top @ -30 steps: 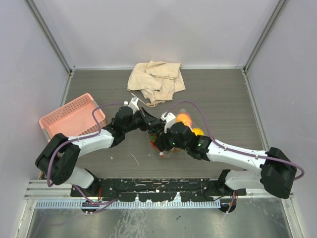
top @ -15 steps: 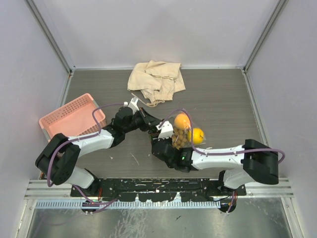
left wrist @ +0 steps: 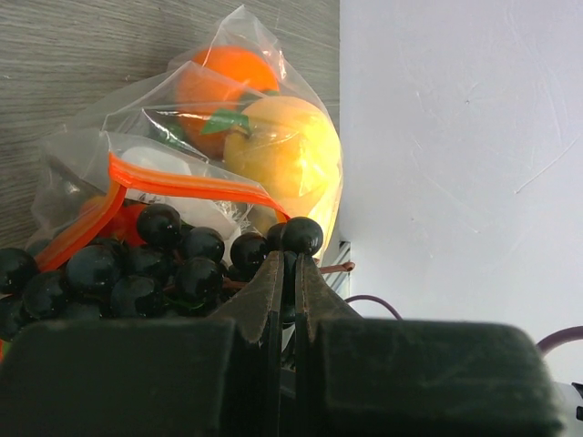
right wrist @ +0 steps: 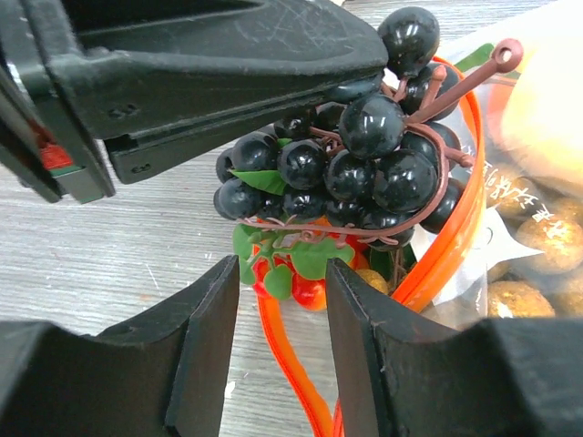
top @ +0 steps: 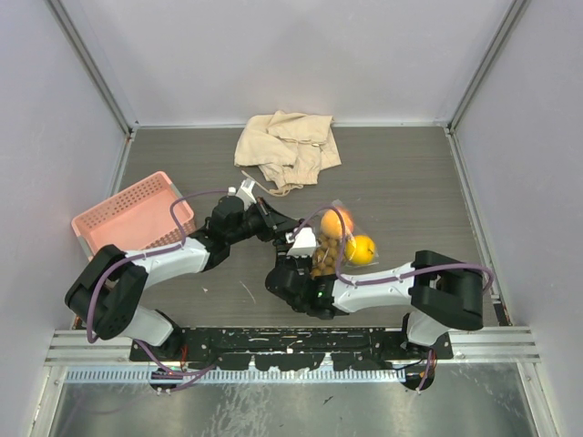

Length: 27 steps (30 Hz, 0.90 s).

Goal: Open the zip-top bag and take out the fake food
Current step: Pick up the fake fruit from the zipper food storage bag.

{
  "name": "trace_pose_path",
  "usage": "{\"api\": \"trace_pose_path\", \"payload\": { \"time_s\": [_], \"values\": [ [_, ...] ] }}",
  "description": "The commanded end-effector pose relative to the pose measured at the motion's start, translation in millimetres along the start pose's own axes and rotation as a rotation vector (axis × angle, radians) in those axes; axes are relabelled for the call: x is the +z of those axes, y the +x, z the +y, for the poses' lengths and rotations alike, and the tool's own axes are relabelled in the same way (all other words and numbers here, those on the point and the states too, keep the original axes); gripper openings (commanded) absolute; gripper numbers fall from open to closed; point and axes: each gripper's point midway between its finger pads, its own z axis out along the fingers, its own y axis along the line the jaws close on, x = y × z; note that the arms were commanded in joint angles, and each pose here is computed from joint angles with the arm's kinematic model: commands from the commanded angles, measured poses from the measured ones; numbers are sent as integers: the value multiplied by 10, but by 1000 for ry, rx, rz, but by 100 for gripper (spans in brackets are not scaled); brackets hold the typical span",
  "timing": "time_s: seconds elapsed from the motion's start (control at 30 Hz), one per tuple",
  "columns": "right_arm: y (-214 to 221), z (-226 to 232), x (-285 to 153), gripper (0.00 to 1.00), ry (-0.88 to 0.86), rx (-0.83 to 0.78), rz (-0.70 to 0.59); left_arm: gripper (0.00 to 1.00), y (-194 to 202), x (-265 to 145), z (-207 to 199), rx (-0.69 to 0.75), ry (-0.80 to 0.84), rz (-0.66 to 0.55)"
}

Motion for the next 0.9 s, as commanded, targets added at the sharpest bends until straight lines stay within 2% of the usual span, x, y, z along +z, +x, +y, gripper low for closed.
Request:
{"api": "trace_pose_path", "payload": {
  "time_s": [0.0, 0.23, 0.27, 0.4, 0.53, 0.87],
  "values": [
    [-214, 104, 48, 49, 36, 125, -93, 0, -65, -39, -278, 24, 103, -16],
    [-187, 77, 155, 47, 47, 121, -115, 0, -47, -44, -276, 20, 104, -7],
    [-180, 55, 174, 44, 48, 125, -114, 0, -49, -45, -279, 19, 105, -7],
    [-148, -57, 269, 21, 37, 149, -97, 0, -37, -50, -272, 16, 106, -3],
    [-190, -98, 279, 8, 13, 133, -100, 0, -40, -54, -283, 18, 109, -5],
    [-276, -191, 61, 1, -98, 127, -87, 0, -123, -62, -285, 24, 106, -28]
  ]
}}
